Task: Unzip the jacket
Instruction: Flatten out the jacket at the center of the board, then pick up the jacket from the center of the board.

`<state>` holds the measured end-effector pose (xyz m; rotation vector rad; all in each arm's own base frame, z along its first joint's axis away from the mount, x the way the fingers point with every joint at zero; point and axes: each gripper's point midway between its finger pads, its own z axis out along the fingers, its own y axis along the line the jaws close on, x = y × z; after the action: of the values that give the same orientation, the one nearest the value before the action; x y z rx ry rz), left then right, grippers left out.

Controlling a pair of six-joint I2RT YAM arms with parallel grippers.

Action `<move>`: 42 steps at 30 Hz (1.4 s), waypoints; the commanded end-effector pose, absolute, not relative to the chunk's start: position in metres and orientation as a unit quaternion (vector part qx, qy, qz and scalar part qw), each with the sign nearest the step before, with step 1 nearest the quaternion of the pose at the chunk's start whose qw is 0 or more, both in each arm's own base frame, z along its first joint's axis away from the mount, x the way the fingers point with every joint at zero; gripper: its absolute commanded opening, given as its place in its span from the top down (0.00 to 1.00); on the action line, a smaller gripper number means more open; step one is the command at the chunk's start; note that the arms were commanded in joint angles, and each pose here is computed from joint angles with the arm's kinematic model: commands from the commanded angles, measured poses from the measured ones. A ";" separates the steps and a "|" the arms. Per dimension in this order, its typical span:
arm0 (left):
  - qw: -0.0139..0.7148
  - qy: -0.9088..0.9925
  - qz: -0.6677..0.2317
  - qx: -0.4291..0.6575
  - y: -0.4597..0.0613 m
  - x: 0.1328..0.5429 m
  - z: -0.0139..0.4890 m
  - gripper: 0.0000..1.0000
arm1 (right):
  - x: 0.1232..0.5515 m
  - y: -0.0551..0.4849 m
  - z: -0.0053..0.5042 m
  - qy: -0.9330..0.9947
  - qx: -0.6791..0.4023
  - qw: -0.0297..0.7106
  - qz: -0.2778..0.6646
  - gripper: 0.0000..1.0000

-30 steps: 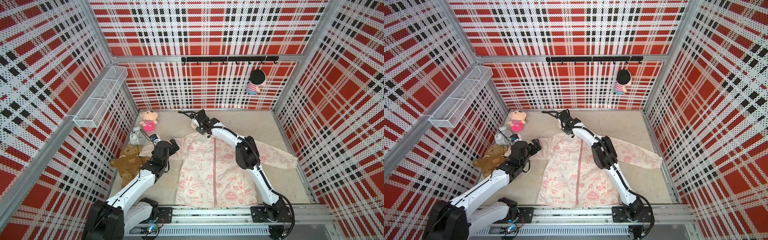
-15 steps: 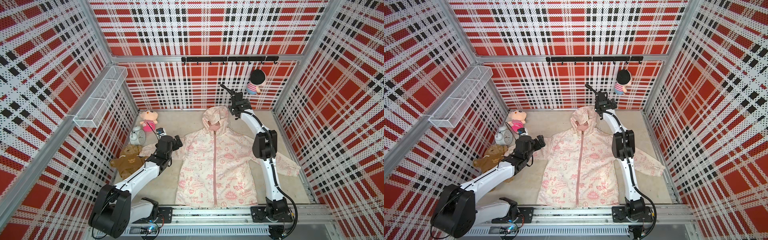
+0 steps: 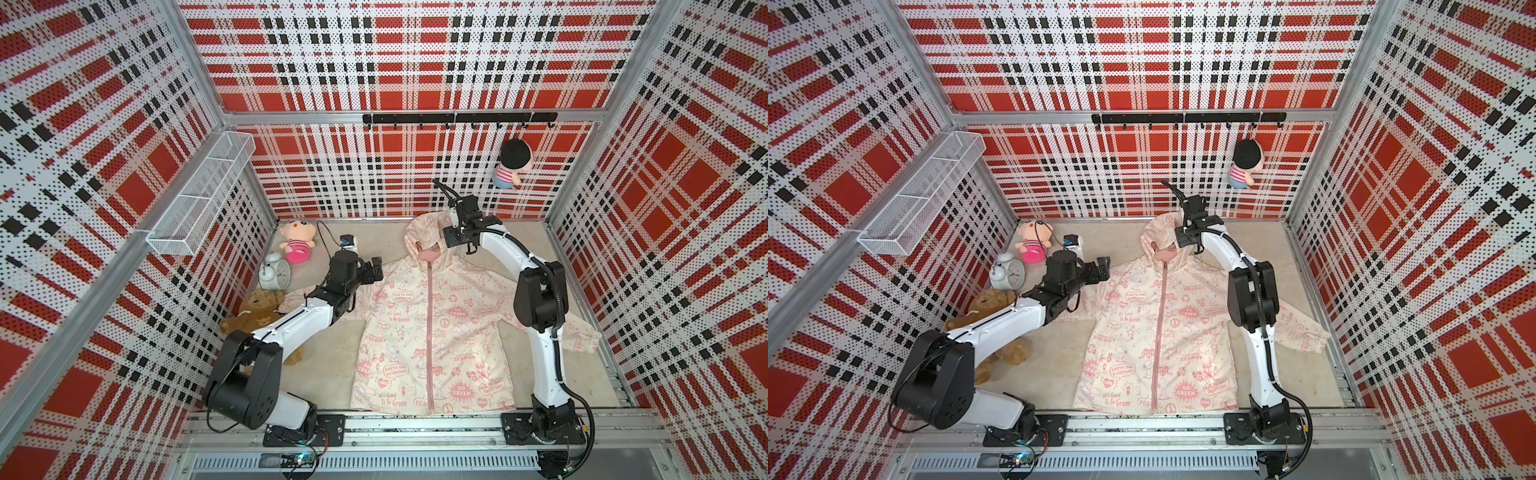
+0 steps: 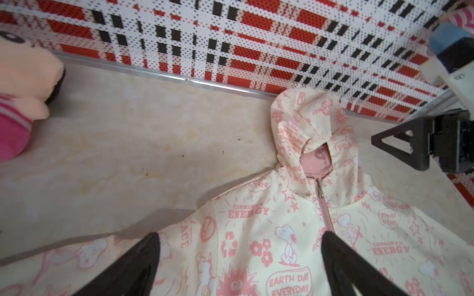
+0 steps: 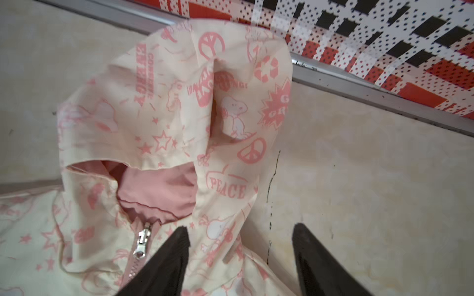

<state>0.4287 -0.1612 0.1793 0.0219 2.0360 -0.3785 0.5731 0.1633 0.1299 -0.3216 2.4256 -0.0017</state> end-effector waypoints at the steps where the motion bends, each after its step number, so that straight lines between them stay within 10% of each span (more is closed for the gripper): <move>1: 0.512 0.833 -0.163 0.129 -0.204 0.431 0.189 0.01 | 0.566 0.155 0.130 0.940 -0.096 0.328 0.002 0.37; 9: 0.427 0.752 -0.221 0.451 -0.290 0.422 0.171 0.01 | 0.521 0.157 0.185 0.917 -0.095 0.380 0.071 0.27; 16: 0.286 0.761 -0.217 0.540 -0.314 0.459 0.123 0.21 | 0.461 0.139 0.209 0.893 -0.103 0.430 0.083 0.22; 31: 0.214 0.879 -0.147 0.400 -0.335 0.508 0.023 0.36 | 0.414 0.096 0.210 0.891 -0.041 0.450 0.052 0.20; 42: 0.270 0.832 -0.152 0.460 -0.333 0.518 0.049 0.34 | 0.409 0.103 0.189 0.898 -0.043 0.431 0.074 0.21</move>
<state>0.5135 -0.3380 0.0289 1.1914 2.3298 -0.3950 0.4057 0.1009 0.1855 -0.1153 2.2636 0.1555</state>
